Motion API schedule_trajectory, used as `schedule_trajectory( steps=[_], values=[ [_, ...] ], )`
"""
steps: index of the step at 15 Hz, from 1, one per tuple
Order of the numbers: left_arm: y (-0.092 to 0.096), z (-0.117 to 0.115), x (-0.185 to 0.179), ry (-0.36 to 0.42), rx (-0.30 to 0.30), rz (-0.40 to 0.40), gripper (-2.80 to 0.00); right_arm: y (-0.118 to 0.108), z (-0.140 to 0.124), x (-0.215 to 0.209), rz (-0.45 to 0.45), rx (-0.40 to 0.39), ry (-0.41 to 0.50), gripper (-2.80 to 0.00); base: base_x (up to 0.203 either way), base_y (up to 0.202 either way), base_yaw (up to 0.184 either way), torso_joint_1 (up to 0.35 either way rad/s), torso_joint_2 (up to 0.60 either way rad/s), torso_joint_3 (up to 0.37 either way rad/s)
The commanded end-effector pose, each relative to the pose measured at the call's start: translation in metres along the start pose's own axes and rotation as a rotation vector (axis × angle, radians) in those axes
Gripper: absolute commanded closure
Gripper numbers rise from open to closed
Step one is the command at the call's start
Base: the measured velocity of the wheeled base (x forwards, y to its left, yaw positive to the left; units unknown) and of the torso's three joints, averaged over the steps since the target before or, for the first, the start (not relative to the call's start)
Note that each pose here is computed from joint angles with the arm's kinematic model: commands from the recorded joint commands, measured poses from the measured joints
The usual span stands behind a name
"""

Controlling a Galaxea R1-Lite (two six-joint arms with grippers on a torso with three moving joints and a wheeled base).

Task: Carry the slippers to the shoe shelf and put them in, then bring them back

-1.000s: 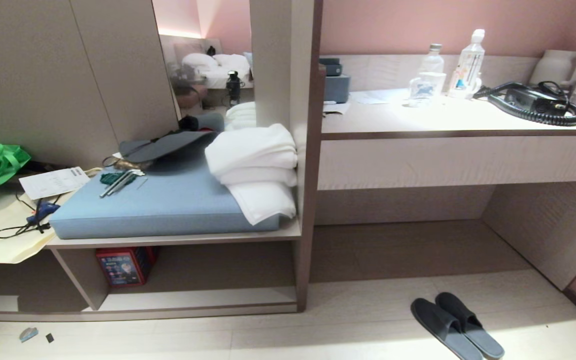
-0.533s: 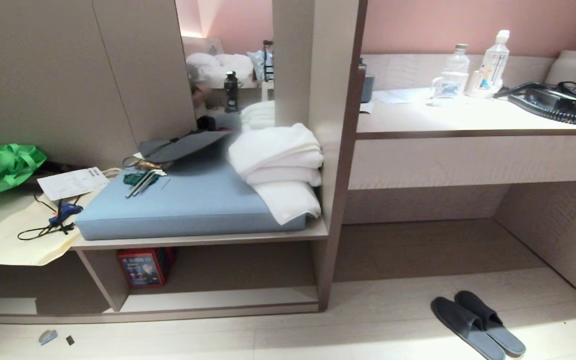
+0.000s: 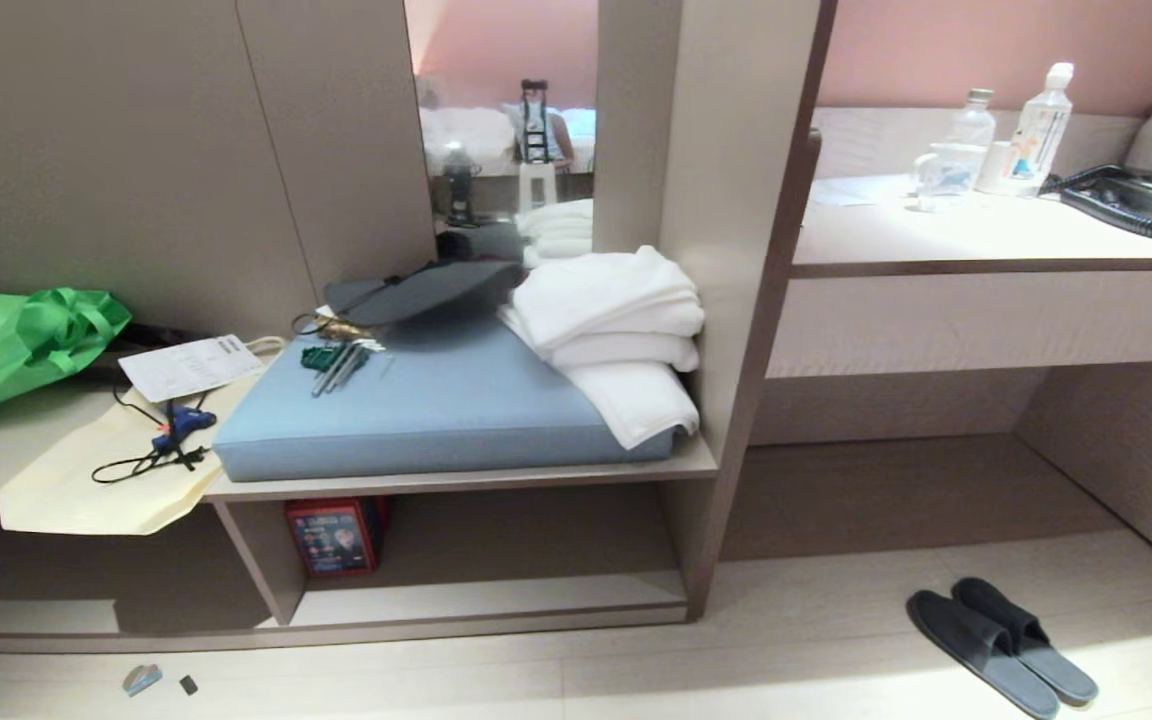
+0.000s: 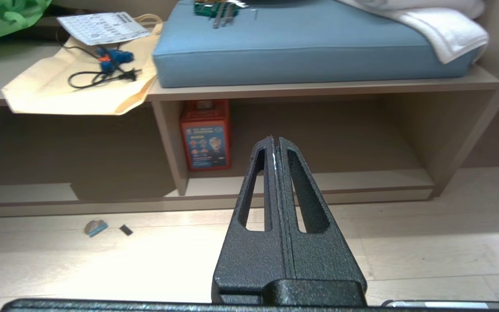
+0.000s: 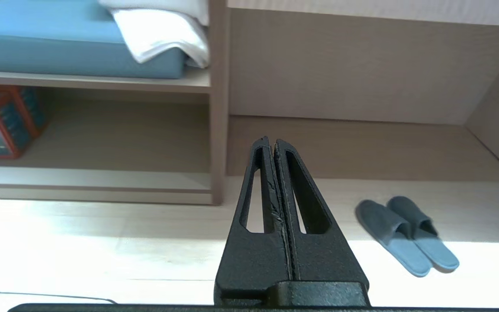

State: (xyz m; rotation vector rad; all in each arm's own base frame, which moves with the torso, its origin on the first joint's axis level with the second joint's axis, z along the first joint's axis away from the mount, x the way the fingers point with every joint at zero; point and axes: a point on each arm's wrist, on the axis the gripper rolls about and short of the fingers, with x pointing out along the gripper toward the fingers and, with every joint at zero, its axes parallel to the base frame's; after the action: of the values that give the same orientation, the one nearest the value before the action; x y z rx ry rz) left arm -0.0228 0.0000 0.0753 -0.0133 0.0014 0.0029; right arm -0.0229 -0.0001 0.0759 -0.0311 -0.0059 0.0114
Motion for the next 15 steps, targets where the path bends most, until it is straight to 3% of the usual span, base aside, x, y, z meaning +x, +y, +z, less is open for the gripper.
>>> schedule_trajectory(
  steps=[1, 15],
  values=[
    [0.0, 0.0, 0.0, 0.0, -0.001, 0.0, 0.0, 0.0, 0.0, 0.0001, 0.001, -0.001, 0.001, 0.0, 0.0, 0.198, -0.001, 0.003, 0.01, -0.002],
    [0.0, 0.0, 0.0, 0.0, -0.001, 0.001, 0.0, 0.0, -0.0004, 0.0002, 0.001, -0.001, 0.003, 0.0, 0.0, 0.194, -0.001, 0.002, 0.0, 0.002]
  ],
)
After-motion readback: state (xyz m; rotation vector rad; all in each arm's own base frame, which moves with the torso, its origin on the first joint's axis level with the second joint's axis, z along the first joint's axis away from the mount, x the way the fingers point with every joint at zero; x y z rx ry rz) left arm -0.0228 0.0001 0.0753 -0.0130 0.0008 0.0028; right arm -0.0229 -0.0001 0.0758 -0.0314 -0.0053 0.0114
